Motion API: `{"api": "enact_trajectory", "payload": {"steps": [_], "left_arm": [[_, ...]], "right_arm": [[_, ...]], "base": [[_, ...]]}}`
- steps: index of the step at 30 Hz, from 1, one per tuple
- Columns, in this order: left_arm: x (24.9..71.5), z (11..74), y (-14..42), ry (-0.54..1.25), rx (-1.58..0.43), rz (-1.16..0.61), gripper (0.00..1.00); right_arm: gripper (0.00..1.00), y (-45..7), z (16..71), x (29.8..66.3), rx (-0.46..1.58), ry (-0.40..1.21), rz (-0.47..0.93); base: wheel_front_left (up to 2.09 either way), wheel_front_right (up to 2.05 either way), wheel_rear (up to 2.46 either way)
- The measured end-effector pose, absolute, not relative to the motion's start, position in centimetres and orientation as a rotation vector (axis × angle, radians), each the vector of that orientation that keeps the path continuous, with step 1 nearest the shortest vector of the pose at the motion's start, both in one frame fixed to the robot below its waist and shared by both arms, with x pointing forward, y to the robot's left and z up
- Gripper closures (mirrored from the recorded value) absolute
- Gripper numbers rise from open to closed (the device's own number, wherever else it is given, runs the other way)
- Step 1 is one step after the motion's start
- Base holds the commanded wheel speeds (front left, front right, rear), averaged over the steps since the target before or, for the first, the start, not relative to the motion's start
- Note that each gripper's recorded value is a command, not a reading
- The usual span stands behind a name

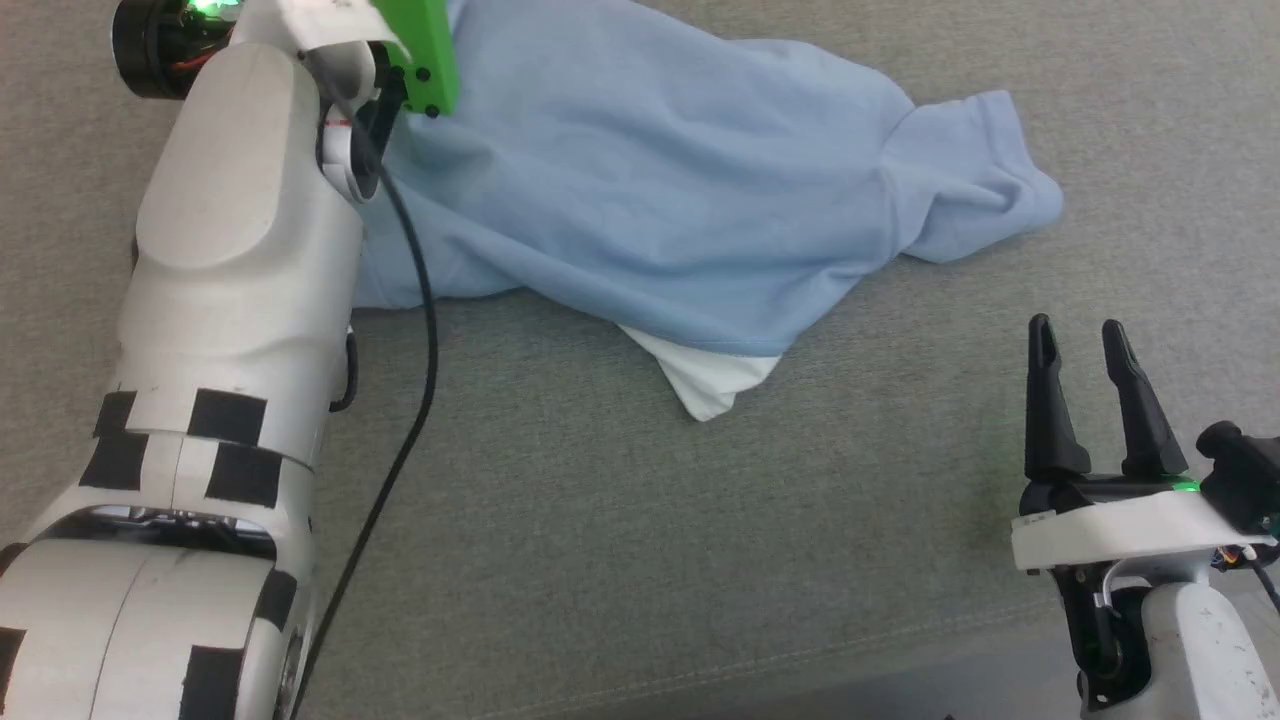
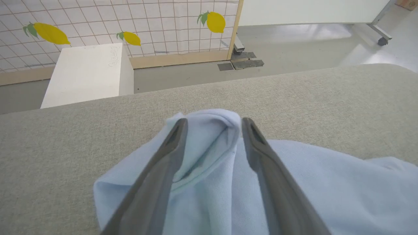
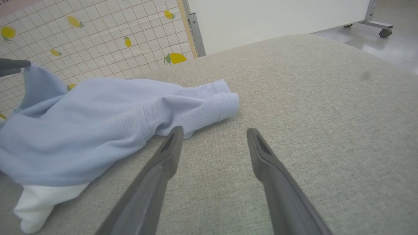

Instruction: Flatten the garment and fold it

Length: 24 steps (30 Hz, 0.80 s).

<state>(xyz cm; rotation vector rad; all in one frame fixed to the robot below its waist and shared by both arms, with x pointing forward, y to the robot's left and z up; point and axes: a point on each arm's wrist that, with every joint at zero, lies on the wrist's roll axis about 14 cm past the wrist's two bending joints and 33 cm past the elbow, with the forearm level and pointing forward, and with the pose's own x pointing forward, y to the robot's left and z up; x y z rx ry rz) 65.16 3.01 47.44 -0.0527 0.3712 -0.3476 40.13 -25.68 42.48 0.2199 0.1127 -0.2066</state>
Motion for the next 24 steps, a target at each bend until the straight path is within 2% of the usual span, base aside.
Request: {"api": "enact_trajectory", "payload": {"steps": [6,9,12,18,24], "left_arm": [[65.3,51.1,4.1,0.186,-0.172,-0.354,0.0],[64.6,53.3,6.1,0.059,-0.21,-0.316,0.0],[62.7,53.3,8.9,0.004,-0.211,-0.258,0.0],[57.2,51.9,15.0,0.001,-0.195,-0.125,0.0],[52.7,51.1,16.9,0.063,-0.242,-0.057,0.0]], "right_arm": [[0.0,-25.1,42.2,40.7,0.201,0.12,-0.183],[0.0,-24.5,42.3,40.9,0.202,0.117,-0.164],[0.0,-23.4,42.7,40.9,0.212,0.11,-0.136],[0.0,-21.3,44.3,41.0,0.237,0.076,-0.071],[0.0,-19.9,46.0,40.7,0.257,0.034,-0.031]], "base": [[0.0,0.0,0.0],[0.0,0.0,0.0],[0.0,0.0,0.0],[0.0,0.0,0.0],[0.0,0.0,0.0]]}}
